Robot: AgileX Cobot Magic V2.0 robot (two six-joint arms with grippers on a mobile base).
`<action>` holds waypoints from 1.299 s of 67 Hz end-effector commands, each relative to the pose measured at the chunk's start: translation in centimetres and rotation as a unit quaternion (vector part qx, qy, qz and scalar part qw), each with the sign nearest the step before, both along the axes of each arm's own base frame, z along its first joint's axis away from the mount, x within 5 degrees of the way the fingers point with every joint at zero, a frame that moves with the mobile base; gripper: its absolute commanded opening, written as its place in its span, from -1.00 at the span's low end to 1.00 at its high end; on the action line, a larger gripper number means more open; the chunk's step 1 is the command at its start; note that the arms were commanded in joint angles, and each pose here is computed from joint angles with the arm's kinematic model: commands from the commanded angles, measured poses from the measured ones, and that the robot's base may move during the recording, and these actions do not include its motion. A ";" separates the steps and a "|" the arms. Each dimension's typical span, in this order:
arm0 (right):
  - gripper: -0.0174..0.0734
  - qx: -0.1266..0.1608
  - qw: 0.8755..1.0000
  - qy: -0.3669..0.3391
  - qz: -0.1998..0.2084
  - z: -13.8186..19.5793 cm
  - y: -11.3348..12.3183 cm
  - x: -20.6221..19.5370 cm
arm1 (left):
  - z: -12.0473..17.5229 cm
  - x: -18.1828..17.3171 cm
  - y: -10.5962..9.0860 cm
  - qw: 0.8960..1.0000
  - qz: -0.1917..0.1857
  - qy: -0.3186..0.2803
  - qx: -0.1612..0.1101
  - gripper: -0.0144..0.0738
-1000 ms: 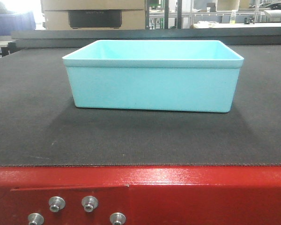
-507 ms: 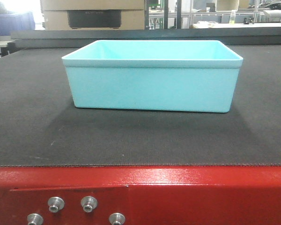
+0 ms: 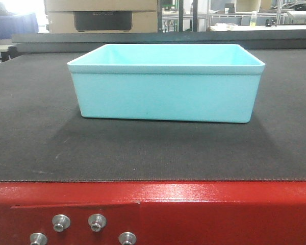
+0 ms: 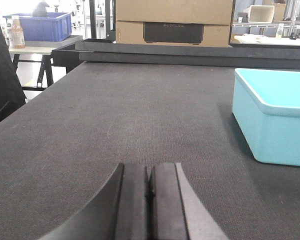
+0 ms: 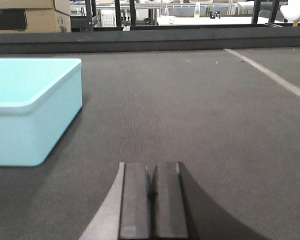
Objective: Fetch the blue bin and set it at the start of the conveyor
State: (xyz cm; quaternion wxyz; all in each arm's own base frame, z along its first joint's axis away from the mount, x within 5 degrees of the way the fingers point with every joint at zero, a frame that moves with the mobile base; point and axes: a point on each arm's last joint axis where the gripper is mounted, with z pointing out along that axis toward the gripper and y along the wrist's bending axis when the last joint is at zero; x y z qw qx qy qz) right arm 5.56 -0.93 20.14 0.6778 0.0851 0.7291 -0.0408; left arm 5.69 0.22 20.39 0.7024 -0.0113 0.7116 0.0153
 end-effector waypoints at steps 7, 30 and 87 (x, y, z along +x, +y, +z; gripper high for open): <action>-0.97 -0.008 1.000 -0.019 -0.005 0.0 -0.1 0.0 | 0.2 0.0 0.0 1.000 0.001 -0.010 -0.002 -0.92; -0.97 -0.008 1.000 -0.020 -0.005 0.1 -0.1 0.0 | 0.2 0.0 0.0 1.000 0.001 -0.010 -0.002 -0.92; -0.97 -0.008 1.000 -0.020 -0.005 0.1 -0.1 0.0 | 0.2 0.0 0.0 1.000 0.001 -0.010 -0.002 -0.92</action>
